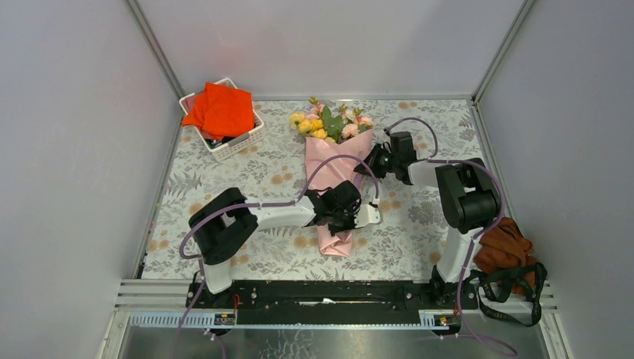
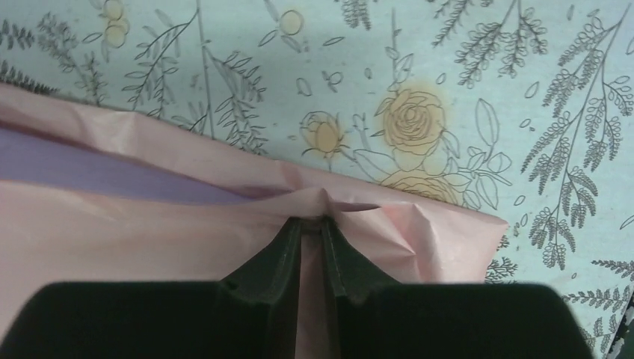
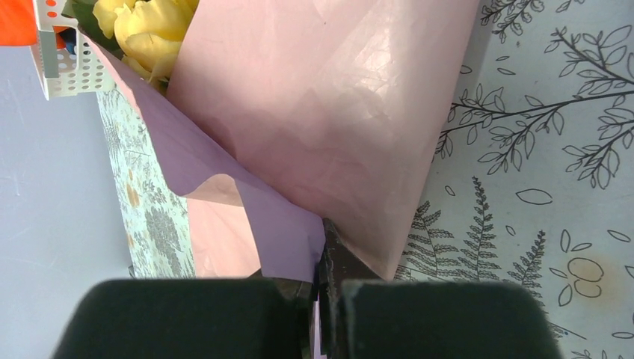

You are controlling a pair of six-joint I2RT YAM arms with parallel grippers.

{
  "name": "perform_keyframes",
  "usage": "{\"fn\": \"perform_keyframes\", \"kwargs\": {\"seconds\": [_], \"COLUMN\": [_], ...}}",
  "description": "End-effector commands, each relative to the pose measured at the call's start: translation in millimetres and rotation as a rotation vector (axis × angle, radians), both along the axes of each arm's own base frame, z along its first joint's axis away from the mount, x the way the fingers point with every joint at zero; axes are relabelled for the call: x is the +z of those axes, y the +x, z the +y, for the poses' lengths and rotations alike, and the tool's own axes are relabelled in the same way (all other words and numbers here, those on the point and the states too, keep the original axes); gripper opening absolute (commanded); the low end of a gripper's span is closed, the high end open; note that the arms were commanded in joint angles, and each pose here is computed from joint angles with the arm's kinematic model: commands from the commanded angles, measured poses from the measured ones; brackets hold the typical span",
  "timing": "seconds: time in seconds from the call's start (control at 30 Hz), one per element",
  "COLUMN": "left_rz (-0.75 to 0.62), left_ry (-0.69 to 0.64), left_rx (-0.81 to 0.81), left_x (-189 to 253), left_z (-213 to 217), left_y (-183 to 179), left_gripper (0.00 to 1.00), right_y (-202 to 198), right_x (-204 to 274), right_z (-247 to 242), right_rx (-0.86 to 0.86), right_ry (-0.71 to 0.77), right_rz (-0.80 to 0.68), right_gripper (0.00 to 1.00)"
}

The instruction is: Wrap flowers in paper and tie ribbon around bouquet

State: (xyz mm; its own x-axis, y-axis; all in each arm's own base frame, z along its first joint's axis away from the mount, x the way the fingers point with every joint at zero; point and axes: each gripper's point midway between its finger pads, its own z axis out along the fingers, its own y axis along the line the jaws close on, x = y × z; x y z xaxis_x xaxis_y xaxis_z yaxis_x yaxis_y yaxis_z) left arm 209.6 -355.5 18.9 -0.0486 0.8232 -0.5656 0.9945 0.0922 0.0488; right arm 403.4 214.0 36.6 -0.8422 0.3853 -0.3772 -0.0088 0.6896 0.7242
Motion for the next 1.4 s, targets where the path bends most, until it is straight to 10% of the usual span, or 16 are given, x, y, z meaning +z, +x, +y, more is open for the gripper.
{"fn": "perform_keyframes", "kwargs": {"seconds": [0.0, 0.37, 0.6, 1.13, 1.37], "left_rz": [0.055, 0.293, 0.178, 0.193, 0.229], "left_ry": [0.094, 0.062, 0.021, 0.231, 0.184], "left_rx": [-0.092, -0.283, -0.017, -0.216, -0.296], "left_x": [-24, 79, 67, -25, 3], "left_z": [21, 15, 31, 62, 60], "left_y": [-35, -95, 6, -74, -97], "left_gripper": [0.24, 0.49, 0.02, 0.00, 0.04], "right_y": [17, 16, 13, 13, 14], "right_x": [13, 11, 11, 4, 6], "right_z": [-3, -3, -2, -4, -4], "right_rx": [-0.024, -0.015, -0.008, -0.015, -0.011], "right_ry": [0.015, 0.017, 0.021, 0.005, 0.006], "right_rz": [-0.070, -0.061, -0.055, -0.042, -0.048], "right_gripper": [0.00, 0.00, 0.00, 0.00, 0.00]}}
